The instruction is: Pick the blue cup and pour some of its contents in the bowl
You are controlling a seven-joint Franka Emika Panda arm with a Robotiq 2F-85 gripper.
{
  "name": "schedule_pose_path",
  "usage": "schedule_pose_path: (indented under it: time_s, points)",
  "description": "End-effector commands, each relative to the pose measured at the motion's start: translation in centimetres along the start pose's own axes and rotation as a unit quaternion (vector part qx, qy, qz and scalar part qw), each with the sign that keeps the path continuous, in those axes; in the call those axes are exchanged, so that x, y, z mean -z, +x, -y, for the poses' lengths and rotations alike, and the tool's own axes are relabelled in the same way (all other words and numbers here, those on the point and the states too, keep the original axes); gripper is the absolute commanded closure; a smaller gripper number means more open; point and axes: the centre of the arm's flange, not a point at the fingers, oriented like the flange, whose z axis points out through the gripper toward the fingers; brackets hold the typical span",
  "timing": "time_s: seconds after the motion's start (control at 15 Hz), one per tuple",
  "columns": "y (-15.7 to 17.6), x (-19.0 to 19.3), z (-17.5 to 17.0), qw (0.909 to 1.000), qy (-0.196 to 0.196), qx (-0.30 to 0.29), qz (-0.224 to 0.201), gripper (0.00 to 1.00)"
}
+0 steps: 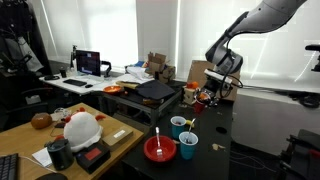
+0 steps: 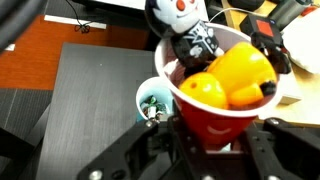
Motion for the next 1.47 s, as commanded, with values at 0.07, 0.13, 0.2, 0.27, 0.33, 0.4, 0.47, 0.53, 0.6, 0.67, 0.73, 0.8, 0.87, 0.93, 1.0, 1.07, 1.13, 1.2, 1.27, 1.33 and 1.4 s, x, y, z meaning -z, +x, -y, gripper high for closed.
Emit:
schedule_pose_path:
  time_s: [0.07,0.13,0.2,0.27,0.33,0.4,0.47,0.53,0.6,0.67,0.73,0.8,0.87,0.93,1.0,1.07,1.13,1.2,1.27,1.33,1.4]
  points:
    - [-3.1,-1.0,1.6,0.9996,-0.028,-0.004,0.008,0.92]
    - [-3.4,-1.4,1.9,0.9994,-0.033,-0.001,0.009,0.92]
    - [-3.7,-1.7,2.3,0.9992,-0.038,-0.001,0.010,0.92]
    - [-4.0,-2.0,2.6,0.9991,-0.040,0.001,0.011,0.92]
    - [-4.3,-2.4,3.0,0.9990,-0.044,0.003,0.013,0.92]
    - [-4.6,-2.7,3.3,0.9988,-0.047,0.004,0.014,0.92]
    - [-4.9,-3.0,3.7,0.9986,-0.051,0.007,0.015,0.92]
    - [-5.2,-3.4,4.1,0.9983,-0.055,0.009,0.016,0.92]
    - [-5.4,-3.7,4.4,0.9980,-0.059,0.012,0.017,0.92]
    - [-5.7,-4.1,4.9,0.9977,-0.064,0.016,0.018,0.92]
    - [-5.9,-4.4,5.2,0.9973,-0.068,0.019,0.020,0.92]
    - [-6.1,-4.8,5.6,0.9969,-0.073,0.021,0.022,0.92]
    - [-6.4,-5.2,6.0,0.9965,-0.077,0.024,0.024,0.92]
    - [-6.6,-5.5,6.3,0.9960,-0.081,0.025,0.026,0.92]
    - [-6.8,-5.9,6.6,0.9956,-0.086,0.025,0.028,0.92]
    - [-7.0,-6.2,6.9,0.9952,-0.090,0.027,0.029,0.92]
    - [-7.1,-6.6,7.2,0.9950,-0.092,0.024,0.028,0.92]
    - [-7.2,-7.0,7.5,0.9948,-0.095,0.024,0.027,0.92]
    - [-7.3,-7.5,7.8,0.9948,-0.097,0.020,0.024,0.92]
    - [-7.3,-8.0,8.1,0.9946,-0.099,0.019,0.025,0.92]
    - [-7.3,-8.6,8.4,0.9945,-0.101,0.014,0.023,0.92]
